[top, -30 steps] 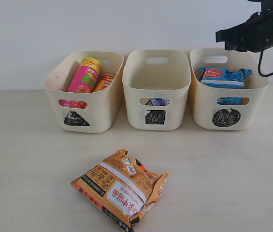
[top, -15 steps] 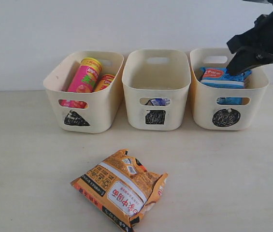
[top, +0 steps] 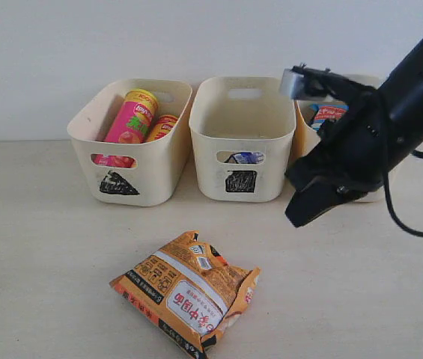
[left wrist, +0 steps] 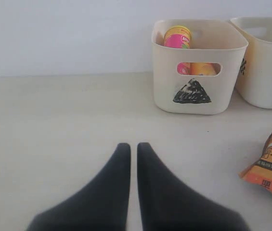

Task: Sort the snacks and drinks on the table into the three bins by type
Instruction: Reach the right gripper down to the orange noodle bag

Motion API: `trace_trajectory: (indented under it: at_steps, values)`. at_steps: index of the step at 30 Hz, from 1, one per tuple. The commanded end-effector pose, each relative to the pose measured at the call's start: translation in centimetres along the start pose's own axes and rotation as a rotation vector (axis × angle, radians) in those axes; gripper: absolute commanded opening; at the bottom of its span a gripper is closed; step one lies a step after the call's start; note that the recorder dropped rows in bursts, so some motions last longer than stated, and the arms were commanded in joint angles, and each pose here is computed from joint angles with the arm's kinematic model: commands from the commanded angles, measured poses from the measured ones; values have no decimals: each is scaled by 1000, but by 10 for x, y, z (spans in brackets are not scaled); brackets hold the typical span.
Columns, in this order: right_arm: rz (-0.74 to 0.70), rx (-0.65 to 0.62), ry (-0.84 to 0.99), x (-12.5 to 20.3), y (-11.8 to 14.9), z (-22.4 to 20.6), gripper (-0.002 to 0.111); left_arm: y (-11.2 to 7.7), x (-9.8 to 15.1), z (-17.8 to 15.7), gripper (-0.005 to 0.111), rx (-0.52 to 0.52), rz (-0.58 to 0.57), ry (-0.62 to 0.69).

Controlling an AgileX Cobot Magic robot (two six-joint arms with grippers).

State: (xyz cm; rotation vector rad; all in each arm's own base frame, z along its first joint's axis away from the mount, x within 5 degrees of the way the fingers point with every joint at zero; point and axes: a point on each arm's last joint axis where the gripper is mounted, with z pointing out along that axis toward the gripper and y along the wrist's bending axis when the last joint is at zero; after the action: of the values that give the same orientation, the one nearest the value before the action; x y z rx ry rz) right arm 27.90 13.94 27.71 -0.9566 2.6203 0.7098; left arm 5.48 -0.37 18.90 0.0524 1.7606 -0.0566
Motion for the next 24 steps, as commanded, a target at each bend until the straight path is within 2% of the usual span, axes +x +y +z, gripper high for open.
trace_trajectory:
  at_steps: [1,3,5,8,11,12,18,24]
  values:
    - [-77,-57,51,-2,26,23,0,0,0,0,4,-3,-8,-8]
    - [-167,-67,41,-7,45,40,4,0,0,0,4,-3,-8,-8]
    - [-262,-73,37,-10,62,56,21,0,0,0,4,-3,-8,-8]
    - [-325,-83,49,-11,75,72,58,0,0,0,4,-3,-8,-8]
    - [-360,-53,10,-15,82,83,100,0,0,0,4,-3,-8,-8]
    - [-382,-42,-4,-17,83,87,105,0,0,0,4,-3,-8,-8]
    - [-469,40,-20,-21,85,106,105,0,0,0,4,-3,-8,-8]
    - [-462,215,51,-26,83,130,105,0,0,0,4,-3,-8,-8]
